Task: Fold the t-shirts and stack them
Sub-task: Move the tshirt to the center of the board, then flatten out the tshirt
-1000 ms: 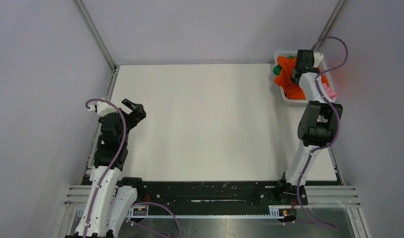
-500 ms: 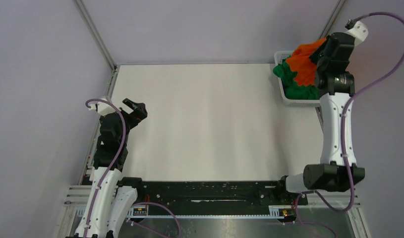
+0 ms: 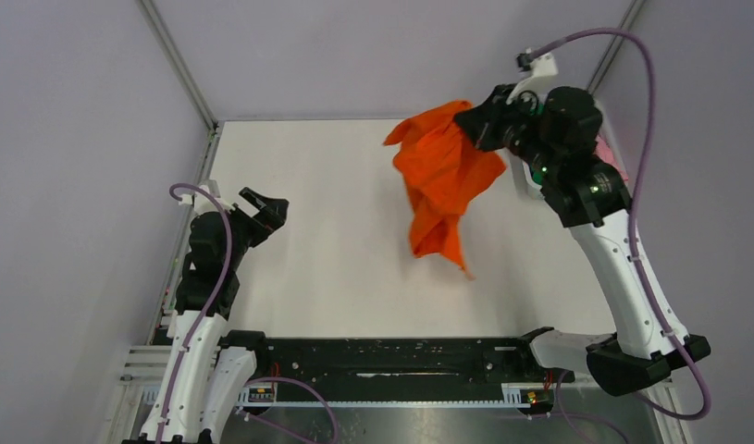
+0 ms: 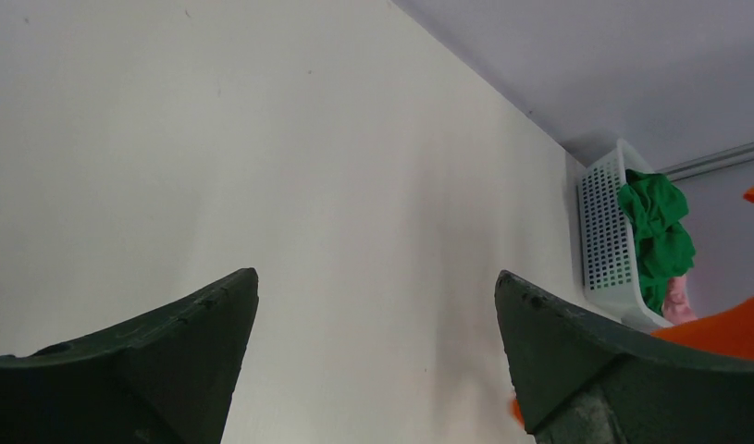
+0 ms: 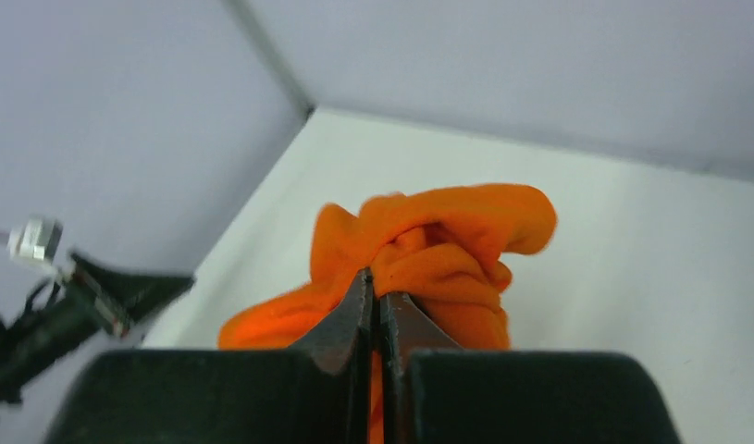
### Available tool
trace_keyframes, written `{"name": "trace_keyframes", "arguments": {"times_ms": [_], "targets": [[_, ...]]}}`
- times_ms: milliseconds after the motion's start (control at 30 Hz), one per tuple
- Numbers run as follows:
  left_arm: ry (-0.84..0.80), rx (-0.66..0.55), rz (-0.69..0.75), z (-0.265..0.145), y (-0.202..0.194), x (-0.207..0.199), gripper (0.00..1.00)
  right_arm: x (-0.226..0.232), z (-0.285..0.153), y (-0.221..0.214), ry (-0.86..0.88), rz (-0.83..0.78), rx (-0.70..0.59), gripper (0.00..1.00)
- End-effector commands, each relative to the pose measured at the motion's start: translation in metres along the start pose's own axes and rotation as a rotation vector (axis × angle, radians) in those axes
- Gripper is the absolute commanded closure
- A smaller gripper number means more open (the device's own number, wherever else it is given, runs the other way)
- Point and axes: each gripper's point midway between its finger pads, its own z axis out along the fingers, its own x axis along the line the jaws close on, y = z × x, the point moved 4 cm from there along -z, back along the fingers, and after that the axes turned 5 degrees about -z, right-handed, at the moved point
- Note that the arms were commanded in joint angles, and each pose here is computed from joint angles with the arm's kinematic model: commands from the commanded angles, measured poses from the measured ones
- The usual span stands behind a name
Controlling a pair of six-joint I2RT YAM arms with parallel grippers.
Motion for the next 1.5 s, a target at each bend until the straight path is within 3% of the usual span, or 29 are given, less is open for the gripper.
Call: {"name": "trace_keyframes", "arguments": {"times_ms": [0, 100, 233, 267, 367, 400, 433, 567, 767, 900, 1067, 1233, 1467], "targets": [[-0.014, 0.06, -0.058, -0.01, -0.008, -0.004, 0.01, 0.026, 0.007, -0.063, 0.179, -0.086, 0.169, 1.0], [0.026, 0.061, -0.07, -0.016, -0.012, 0.004, 0.01, -0.002, 0.001, -0.111, 0.035, -0.072, 0.213, 1.0], [0.065, 0.078, -0.104, -0.016, -0.024, 0.017, 0.01, -0.074, -0.031, -0.172, -0.409, -0.06, 0.204, 0.97], [0.074, 0.092, -0.111, -0.014, -0.029, 0.02, 0.01, -0.088, -0.041, -0.189, -0.488, -0.065, 0.225, 0.88], [0.108, 0.159, -0.123, -0.006, -0.045, 0.032, 0.01, -0.116, -0.066, -0.228, -0.661, -0.074, 0.291, 0.2], [0.12, 0.187, -0.127, -0.004, -0.051, 0.035, 0.01, -0.122, -0.072, -0.235, -0.708, -0.078, 0.304, 0.04], [0.134, 0.217, -0.133, 0.0, -0.057, 0.039, 0.01, -0.127, -0.078, -0.24, -0.75, -0.075, 0.314, 0.01], [0.133, 0.35, -0.149, 0.014, -0.081, 0.042, 0.01, -0.127, -0.086, -0.244, -0.761, -0.064, 0.34, 0.01], [0.101, 0.478, -0.079, 0.044, -0.116, 0.015, 0.01, -0.104, -0.064, -0.263, -0.543, -0.015, 0.394, 0.01], [0.069, 0.592, -0.006, 0.07, -0.147, -0.015, 0.01, -0.078, -0.04, -0.285, -0.347, 0.045, 0.523, 0.01], [0.065, 0.725, 0.07, 0.11, -0.189, -0.044, 0.01, -0.07, -0.007, -0.313, -0.305, 0.063, 0.667, 0.01], [0.074, 0.841, 0.099, 0.147, -0.229, -0.054, 0.05, -0.079, 0.022, -0.331, -0.329, -0.087, 0.738, 0.02], [0.072, 0.949, 0.122, 0.163, -0.268, -0.056, 0.18, -0.095, 0.048, -0.347, -0.131, -0.456, 0.824, 0.02]]}}
